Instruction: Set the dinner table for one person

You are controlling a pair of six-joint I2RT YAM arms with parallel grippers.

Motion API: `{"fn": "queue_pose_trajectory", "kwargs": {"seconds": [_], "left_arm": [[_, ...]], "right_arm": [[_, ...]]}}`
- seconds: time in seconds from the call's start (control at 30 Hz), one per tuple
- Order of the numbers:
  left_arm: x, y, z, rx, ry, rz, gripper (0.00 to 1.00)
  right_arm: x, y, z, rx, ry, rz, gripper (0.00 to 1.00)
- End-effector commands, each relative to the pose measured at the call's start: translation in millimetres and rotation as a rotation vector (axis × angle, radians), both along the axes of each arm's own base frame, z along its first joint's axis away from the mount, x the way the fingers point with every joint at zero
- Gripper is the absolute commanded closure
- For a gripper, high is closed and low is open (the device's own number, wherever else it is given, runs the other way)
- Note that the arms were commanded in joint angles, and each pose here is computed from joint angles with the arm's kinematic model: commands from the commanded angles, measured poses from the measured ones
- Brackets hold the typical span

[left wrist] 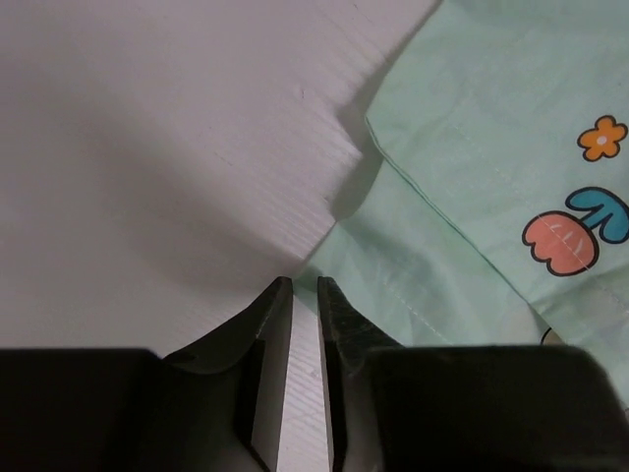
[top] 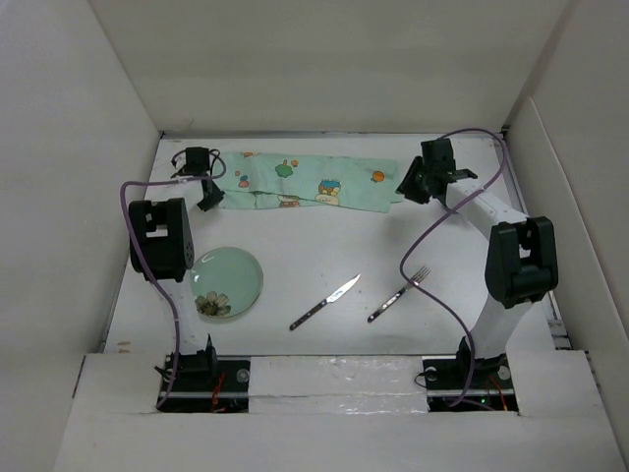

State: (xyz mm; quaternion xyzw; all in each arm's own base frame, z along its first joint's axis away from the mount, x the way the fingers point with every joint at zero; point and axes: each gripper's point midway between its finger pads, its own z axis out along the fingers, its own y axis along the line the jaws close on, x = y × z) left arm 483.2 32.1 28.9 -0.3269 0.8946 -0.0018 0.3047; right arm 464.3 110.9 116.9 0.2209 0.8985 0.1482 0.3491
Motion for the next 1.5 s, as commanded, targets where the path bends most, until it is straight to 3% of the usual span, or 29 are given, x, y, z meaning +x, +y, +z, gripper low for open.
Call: {"fn": "queue_pose_trajectory", "kwargs": {"seconds": [0.0, 0.1, 0.37, 0.63, 0.73, 0.87, 1.17, 1.47], "left_arm": [[-7.9, 7.4, -16.5, 0.076, 0.072, -0.007, 0.86], [-4.3, 12.2, -17.0, 0.110, 0.085, -0.026, 1.00], [-3.8, 25.6, 2.4, 0.196, 0.059, -0.030, 1.00], [-13.6, 12.4, 17.2, 0.124, 0.005, -0.035, 1.00], [-11.1, 7.8, 13.5, 0.098, 0.027, -0.046, 0.72], [-7.5, 2.7, 10.9, 0.076, 0.023, -0.068, 0.50], [-1.1, -1.3, -7.2, 0.059, 0.068, -0.099, 0.49], [-5.8, -7.0, -11.7, 0.133, 0.095, -0.113, 0.63]], "right_arm": [[9.7, -2.1, 4.8, 0.024, -0.039, -0.013, 0.62], [14.7, -1.2, 5.6, 0.025, -0.047, -0.013, 0.55], [31.2, -15.6, -21.8, -0.045, 0.032, -0.065, 0.47], [51.8, -34.3, -45.4, -0.095, 0.112, -0.149, 0.44], [59.7, -37.3, -53.4, -0.113, 0.143, -0.175, 0.47], [56.1, -42.2, -64.9, -0.137, 0.182, -0.197, 0.54], [57.4, -39.6, -72.1, -0.151, 0.230, -0.162, 0.54], [52.8, -35.8, -82.4, -0.169, 0.342, -0.112, 0.59]]}}
